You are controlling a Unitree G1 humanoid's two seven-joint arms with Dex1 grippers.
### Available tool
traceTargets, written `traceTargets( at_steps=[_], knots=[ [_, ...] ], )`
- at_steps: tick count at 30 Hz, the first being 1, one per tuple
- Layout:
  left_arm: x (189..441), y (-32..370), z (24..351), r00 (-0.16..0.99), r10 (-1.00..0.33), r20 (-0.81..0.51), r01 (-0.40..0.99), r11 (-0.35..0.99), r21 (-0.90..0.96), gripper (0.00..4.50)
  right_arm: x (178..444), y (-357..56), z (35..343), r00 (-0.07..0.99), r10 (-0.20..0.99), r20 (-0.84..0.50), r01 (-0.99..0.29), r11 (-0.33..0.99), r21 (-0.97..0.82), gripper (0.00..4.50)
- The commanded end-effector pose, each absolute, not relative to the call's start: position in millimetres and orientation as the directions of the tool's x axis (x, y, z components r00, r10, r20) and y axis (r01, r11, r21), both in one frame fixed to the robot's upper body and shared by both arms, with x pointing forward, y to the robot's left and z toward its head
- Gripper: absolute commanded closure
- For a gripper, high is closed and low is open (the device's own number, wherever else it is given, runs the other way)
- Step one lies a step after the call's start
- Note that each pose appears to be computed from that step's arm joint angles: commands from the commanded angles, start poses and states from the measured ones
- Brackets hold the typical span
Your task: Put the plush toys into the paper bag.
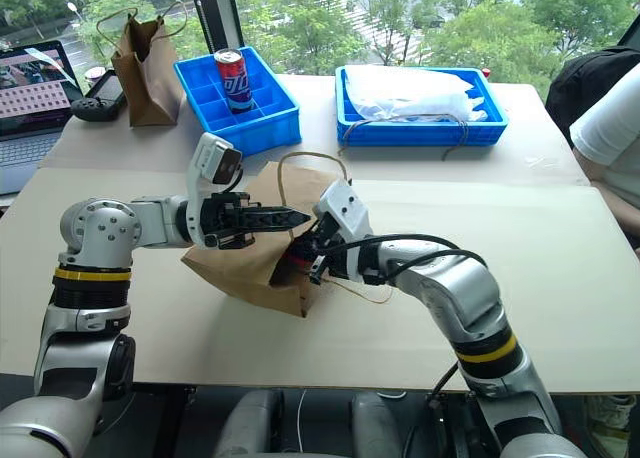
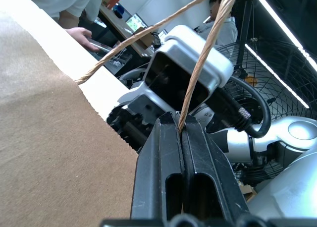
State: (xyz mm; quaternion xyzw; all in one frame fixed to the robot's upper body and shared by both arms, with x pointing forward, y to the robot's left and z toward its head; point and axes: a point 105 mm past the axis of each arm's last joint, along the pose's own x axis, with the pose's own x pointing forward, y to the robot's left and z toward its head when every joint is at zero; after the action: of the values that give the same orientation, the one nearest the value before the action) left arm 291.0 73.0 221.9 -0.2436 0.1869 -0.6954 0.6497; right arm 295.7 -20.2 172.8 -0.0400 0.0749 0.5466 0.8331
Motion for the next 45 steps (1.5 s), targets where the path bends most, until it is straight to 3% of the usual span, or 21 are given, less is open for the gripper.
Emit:
traceTargets(
  at_steps=[1,6,11,16,24,26,35,41,45],
  knots=[
    [287.2,76.0,232.7,-0.043,-0.992,0.115,0.838,-0.099,-0.536,4.5,297.3,-17.3,188.1,0.391,0.917,-0.074,-0.92,0.392,-0.002,3.45],
    [287.8,76.8,233.0,-0.037,-0.993,0.116,0.84,-0.094,-0.535,4.5,295.7,-19.5,185.5,0.394,0.916,-0.076,-0.919,0.395,0.007,1.68],
    [289.5,77.7,232.5,-0.031,-0.992,0.119,0.84,-0.09,-0.535,4.5,292.5,-53.3,187.4,0.481,0.869,-0.118,-0.876,0.481,-0.032,0.03],
    [289.5,77.0,231.2,-0.032,-0.992,0.123,0.838,-0.094,-0.538,4.5,281.8,-95.8,191.1,0.55,0.824,-0.138,-0.831,0.556,0.011,0.03],
    [292.3,78.5,230.4,-0.021,-0.991,0.131,0.838,-0.089,-0.538,4.5,261.0,-164.5,156.3,0.686,0.707,-0.171,-0.601,0.683,0.415,0.03],
    [293.2,79.1,230.2,-0.016,-0.991,0.133,0.839,-0.085,-0.537,4.5,263.5,-179.2,140.5,0.745,0.648,-0.161,-0.492,0.696,0.523,0.03],
    [292.5,79.9,229.2,-0.005,-0.991,0.133,0.845,-0.076,-0.53,4.5,270.1,-161.9,95.7,0.724,0.655,-0.217,-0.41,0.662,0.628,0.03],
    [291.1,87.3,230.6,0.019,-0.992,0.128,0.852,-0.051,-0.522,4.5,270.7,-140.2,90.7,0.687,0.708,-0.163,-0.442,0.585,0.68,0.03],
    [290.7,89.0,230.4,0.03,-0.991,0.127,0.853,-0.041,-0.52,4.5,269.1,-137.9,105.4,0.683,0.728,-0.06,-0.476,0.507,0.718,0.95]
  ],
)
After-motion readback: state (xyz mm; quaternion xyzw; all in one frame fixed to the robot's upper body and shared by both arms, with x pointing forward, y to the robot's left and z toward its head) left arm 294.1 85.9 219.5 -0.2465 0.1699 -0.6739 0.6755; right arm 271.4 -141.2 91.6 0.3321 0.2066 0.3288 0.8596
